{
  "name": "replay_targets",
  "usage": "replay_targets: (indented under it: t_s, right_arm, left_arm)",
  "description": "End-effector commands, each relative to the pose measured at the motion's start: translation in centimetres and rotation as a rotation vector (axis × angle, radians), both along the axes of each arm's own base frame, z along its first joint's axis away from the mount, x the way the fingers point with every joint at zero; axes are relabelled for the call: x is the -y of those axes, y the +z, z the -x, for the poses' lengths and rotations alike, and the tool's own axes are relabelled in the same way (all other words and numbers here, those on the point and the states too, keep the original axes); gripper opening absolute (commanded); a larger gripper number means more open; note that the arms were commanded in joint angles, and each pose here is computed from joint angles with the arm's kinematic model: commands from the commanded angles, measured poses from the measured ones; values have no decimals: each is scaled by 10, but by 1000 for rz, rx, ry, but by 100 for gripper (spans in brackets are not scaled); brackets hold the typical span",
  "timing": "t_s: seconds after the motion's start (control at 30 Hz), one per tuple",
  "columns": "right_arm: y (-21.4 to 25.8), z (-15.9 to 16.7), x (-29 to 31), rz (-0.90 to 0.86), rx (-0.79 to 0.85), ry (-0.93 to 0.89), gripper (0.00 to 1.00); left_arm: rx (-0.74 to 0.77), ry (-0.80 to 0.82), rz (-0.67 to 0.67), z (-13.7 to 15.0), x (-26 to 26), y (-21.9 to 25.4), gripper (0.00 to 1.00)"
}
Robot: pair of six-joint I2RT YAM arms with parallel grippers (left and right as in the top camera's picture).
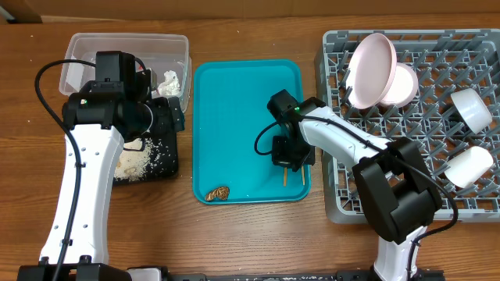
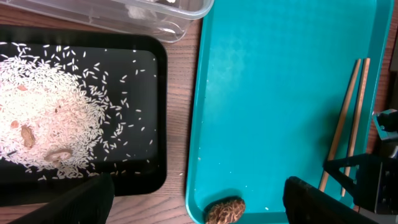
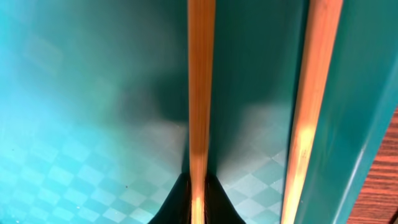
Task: Sort waste into correct bins and load items into the dishwasher
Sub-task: 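Lower the right gripper and grasp the wooden chopsticks, then lift the chopstick and carry it right toward the rack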
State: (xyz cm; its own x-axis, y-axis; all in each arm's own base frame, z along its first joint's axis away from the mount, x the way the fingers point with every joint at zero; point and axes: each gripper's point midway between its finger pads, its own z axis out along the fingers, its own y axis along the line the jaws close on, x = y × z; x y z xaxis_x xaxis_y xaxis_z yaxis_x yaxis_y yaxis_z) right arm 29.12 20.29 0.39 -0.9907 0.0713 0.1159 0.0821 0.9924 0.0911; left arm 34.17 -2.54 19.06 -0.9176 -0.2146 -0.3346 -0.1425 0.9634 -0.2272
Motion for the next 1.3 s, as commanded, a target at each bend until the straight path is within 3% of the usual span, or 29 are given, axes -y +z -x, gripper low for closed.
replay_targets:
  t_s: [0.0, 0.37, 0.4, 0.53, 0.73, 1.27]
  right_arm:
    - [-9, 4, 3, 31, -37, -1, 4]
    - [107, -50, 25, -15, 219, 52, 4]
    - [132, -57, 37, -21, 268, 73, 4]
    - [159, -63, 81, 47, 316, 20, 4]
    - [146, -48, 137, 86, 188, 31, 4]
    - [93, -3, 148, 88, -2, 52, 4]
  left_arm:
    - [17, 5, 15, -4, 3, 6, 89]
    - [17, 5, 16, -4, 3, 6, 89]
    - [17, 5, 16, -4, 3, 6, 89]
    - [17, 5, 16, -4, 3, 6, 89]
    - [17, 5, 16, -4, 3, 6, 89]
    - [20, 6, 16, -4, 3, 7, 89]
